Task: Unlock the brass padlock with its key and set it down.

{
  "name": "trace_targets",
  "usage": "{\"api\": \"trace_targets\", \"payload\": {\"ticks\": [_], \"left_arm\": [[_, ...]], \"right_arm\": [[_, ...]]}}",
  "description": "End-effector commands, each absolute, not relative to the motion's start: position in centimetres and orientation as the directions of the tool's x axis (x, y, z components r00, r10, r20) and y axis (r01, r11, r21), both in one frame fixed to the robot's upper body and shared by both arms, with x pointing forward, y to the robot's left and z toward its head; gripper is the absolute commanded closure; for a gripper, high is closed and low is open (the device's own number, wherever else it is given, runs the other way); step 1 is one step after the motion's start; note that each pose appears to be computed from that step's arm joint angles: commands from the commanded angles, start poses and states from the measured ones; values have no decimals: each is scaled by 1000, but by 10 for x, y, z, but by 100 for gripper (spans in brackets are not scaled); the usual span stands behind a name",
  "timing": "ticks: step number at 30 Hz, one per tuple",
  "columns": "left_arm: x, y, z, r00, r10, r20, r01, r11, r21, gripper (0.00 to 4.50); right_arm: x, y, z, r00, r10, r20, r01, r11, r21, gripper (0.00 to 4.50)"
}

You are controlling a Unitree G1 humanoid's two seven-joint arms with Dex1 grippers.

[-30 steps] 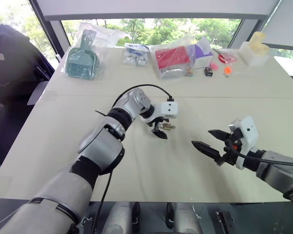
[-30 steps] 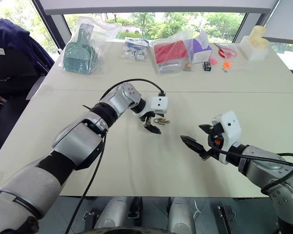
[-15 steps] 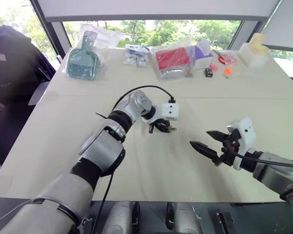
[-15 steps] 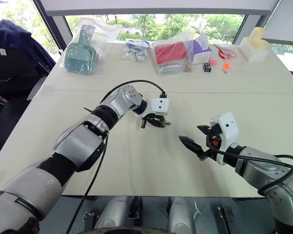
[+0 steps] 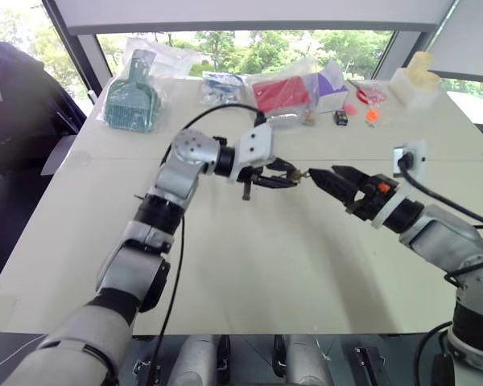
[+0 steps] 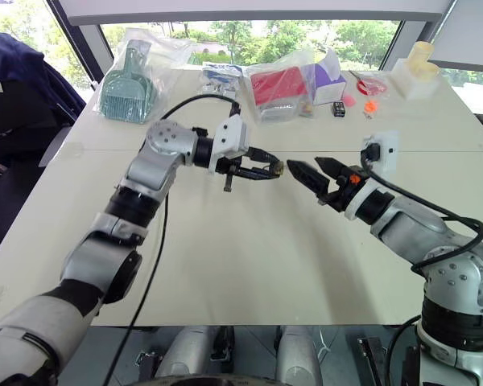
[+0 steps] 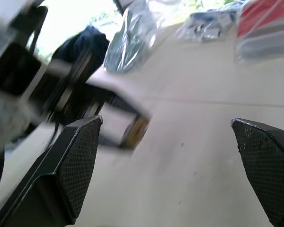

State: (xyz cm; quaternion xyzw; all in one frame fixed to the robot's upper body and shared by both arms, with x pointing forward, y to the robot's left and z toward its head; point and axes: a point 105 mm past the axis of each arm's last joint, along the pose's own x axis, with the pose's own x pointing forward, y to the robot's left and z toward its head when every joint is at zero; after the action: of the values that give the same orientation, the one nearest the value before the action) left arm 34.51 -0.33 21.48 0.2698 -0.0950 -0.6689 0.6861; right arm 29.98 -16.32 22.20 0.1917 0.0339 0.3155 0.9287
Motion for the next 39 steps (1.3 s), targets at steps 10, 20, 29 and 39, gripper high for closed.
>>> {"api": "trace_targets", "payload": {"ticks": [10,20,29,39], "left_arm": [[329,-14,246,144,-981,-127,778,33,627,379],[329,-19,251,142,-985,-98,766,46,642,379],[330,-19,256,161,-984,-69,741,75,668,379],[323,-22,269,177,-984,12,534,107,839,379]], "right_arm": [[294,-156,240,768,627,129,-617,672,410,0],[292,-149,238,760,636,136,-623,653,431,130],[289,-144,234,742,657,134,-634,622,460,448],[297,-143,234,782,602,161,-582,612,536,448]]}}
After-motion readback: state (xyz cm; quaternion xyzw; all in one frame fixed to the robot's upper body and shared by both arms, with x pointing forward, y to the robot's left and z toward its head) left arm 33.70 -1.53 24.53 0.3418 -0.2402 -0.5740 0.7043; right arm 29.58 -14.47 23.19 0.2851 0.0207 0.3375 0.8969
